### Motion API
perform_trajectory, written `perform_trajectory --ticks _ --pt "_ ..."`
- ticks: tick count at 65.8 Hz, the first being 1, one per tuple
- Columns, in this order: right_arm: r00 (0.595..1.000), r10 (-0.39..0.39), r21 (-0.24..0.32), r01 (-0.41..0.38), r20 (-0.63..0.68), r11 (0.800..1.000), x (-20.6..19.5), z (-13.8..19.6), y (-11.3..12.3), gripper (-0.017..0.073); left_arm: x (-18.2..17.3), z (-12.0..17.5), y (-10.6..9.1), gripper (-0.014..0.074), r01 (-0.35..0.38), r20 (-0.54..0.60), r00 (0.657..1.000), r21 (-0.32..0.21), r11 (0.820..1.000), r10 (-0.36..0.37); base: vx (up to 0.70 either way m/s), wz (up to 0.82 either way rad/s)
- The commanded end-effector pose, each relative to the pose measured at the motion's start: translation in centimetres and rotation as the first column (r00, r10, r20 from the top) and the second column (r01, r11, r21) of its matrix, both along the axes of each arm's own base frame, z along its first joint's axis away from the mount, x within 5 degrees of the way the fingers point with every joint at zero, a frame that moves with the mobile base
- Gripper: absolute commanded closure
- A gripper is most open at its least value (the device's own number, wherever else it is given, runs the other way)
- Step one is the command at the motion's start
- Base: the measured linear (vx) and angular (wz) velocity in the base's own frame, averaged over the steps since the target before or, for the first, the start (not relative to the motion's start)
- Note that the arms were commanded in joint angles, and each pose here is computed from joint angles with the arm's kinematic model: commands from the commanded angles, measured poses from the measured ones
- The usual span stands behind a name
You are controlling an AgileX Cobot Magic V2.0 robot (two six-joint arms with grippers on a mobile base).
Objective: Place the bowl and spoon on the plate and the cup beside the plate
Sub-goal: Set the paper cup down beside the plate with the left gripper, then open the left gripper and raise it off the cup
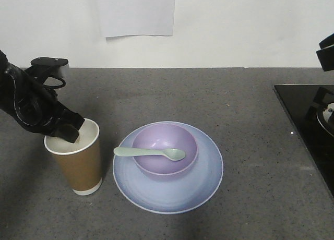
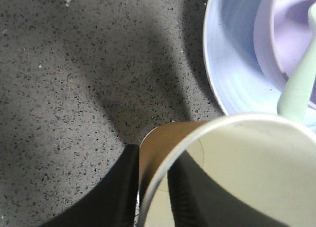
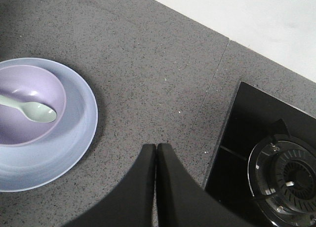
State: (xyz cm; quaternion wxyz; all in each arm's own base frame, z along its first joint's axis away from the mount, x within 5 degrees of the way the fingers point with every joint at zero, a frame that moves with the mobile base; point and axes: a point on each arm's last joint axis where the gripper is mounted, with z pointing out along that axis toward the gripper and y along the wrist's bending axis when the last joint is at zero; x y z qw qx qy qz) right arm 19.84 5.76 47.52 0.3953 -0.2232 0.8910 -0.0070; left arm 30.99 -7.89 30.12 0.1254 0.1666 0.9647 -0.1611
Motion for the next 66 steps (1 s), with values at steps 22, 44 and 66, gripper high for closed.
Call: perform_trajectory --ticks 22,44,66 --pt "0.996 -0.008 0.022 0.006 0.090 1.000 -0.3 1.4 -0.3 0.0565 -0.3 2.0 -0.3 0.0380 -0.012 0.067 0.998 -0.044 0.999 0.015 0.00 0.00" --pt "0.996 -0.008 0.023 0.006 0.090 1.000 -0.3 1.4 -0.3 0.0565 -1.6 4.6 0.0 0.0365 -0.023 0.190 0.981 -0.060 0.998 0.034 0.00 0.00" --pt "0.994 -0.008 0.028 0.005 0.106 1.000 -0.3 1.5 -0.3 0.0565 -4.3 8.1 0.6 0.0356 -0.020 0.317 0.947 -0.066 0.998 0.040 0.00 0.00"
